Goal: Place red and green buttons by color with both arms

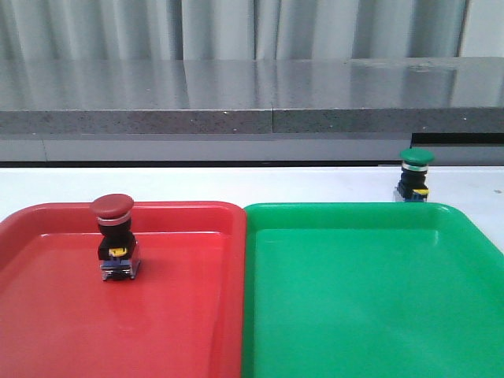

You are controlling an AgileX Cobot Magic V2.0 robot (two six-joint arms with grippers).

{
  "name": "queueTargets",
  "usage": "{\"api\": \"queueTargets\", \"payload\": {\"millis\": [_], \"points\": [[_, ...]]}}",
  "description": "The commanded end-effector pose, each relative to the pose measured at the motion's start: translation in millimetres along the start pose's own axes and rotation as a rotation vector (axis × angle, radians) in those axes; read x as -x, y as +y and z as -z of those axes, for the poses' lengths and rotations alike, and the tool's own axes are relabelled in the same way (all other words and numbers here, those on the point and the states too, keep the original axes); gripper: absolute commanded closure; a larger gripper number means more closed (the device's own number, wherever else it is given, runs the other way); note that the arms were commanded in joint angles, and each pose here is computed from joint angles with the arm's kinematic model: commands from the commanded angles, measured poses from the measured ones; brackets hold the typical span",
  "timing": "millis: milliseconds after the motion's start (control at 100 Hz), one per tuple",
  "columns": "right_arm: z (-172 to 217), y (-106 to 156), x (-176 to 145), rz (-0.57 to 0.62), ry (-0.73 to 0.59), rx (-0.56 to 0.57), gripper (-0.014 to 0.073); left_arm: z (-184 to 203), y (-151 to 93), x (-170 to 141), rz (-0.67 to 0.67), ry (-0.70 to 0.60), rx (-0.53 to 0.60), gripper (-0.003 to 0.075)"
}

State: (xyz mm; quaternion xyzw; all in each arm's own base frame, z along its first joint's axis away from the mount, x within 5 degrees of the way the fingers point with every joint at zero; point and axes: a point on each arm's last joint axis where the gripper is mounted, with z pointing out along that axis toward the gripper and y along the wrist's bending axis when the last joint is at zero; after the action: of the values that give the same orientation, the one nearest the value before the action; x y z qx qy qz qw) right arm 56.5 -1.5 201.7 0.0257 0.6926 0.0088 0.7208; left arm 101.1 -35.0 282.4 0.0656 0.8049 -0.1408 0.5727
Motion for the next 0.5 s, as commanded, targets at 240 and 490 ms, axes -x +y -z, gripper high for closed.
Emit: {"api": "queueTargets", "payload": {"millis": [240,490], "points": [[2.7,1.1,13.9,0.016,-0.109,0.01,0.0659,9.9,13.6,-5.8,-0.124,-0.389,0.083,0.0741],[2.7,1.1,13.9,0.016,-0.109,0.01,0.0659,25.7,24.5,-29.5,-0.036,-0.428,0.194,0.0741]]}}
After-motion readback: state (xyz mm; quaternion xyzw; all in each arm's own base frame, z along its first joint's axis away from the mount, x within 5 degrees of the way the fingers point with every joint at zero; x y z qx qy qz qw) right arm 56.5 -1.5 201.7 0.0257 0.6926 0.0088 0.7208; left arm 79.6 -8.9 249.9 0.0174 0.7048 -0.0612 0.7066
